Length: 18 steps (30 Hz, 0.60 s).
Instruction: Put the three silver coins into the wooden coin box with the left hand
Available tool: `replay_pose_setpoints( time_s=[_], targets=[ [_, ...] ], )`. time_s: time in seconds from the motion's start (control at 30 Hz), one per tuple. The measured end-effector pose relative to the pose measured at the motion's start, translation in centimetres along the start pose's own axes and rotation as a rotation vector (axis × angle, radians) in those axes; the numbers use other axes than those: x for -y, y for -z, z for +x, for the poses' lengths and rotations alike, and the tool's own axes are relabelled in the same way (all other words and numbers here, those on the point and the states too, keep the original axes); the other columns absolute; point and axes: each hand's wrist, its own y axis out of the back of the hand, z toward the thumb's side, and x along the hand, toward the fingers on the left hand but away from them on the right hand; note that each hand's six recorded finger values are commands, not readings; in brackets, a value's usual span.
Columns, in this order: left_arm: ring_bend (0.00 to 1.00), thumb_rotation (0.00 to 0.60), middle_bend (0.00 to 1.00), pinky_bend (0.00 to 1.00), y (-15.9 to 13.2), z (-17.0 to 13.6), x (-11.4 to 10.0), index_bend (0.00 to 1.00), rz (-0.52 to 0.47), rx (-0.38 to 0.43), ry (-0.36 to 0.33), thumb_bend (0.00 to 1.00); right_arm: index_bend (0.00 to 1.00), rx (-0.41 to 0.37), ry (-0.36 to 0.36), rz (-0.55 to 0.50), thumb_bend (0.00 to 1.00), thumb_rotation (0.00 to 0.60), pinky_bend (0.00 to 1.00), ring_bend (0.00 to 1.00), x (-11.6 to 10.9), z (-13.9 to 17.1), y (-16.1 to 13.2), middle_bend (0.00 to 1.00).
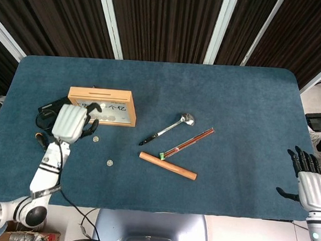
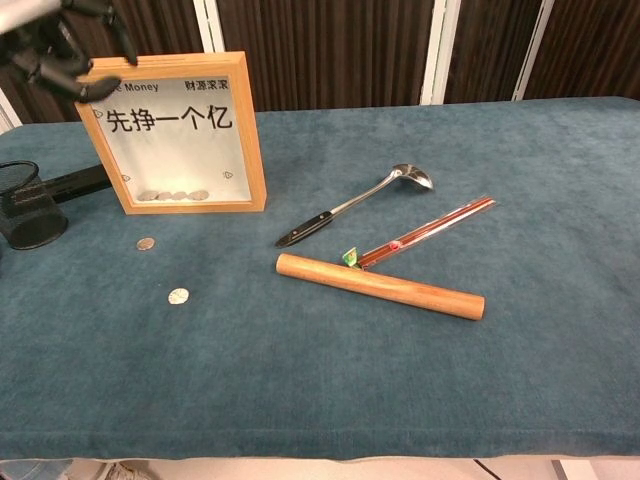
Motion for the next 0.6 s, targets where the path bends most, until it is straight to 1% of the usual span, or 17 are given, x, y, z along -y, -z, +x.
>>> replay_pose_setpoints(
  time_s=[0.07, 0.17, 0.23, 0.3, 0.37, 0.47, 0.6],
  targets=[
    [1.0, 0.6, 1.0, 1.0, 0.8, -3.3, 2.2, 0.43, -0.031, 0.013, 0.042, 0.42, 0.0, -0.005, -0.006, 0.006, 0.14, 0.6, 0.0, 0.0, 0.2, 0.0, -0.2, 0.0],
    [1.0, 0.6, 1.0, 1.0, 1.8, -7.1, 5.4, 0.43, -0.051, 0.012, 0.097, 0.42, 0.0, -0.013, -0.01, 0.011, 0.14, 0.6, 0.0, 0.0, 0.4, 0.1, -0.4, 0.0],
    [1.0, 0.6, 1.0, 1.0, 2.1, -8.4, 7.1, 0.43, -0.05, 0.012, 0.117, 0.42, 0.0, -0.016, -0.01, 0.01, 0.14, 0.6, 0.0, 0.0, 0.4, 0.1, -0.5, 0.0],
    [1.0, 0.6, 1.0, 1.0, 2.2, -9.9, 9.5, 0.43, -0.051, 0.007, 0.154, 0.42, 0.0, -0.019, -0.011, 0.009, 0.14, 0.6, 0.0, 0.0, 0.4, 0.1, -0.6, 0.0],
    [1.0, 0.6, 1.0, 1.0, 2.2, -11.1, 11.7, 0.42, -0.056, 0.001, 0.197, 0.42, 0.0, -0.024, -0.013, 0.009, 0.14, 0.6, 0.0, 0.0, 0.4, 0.2, -0.7, 0.0],
    [1.0, 0.6, 1.0, 1.0, 1.8, -11.9, 14.0, 0.4, -0.066, -0.005, 0.24, 0.42, 0.0, -0.034, -0.012, 0.005, 0.14, 0.6, 0.0, 0.0, 0.4, 0.3, -0.8, 0.0],
    [1.0, 0.6, 1.0, 1.0, 1.3, -11.7, 15.3, 0.38, -0.067, -0.015, 0.244, 0.42, 0.0, -0.035, -0.01, 0.001, 0.14, 0.6, 0.0, 0.0, 0.3, 0.4, -0.8, 0.0]
  ],
)
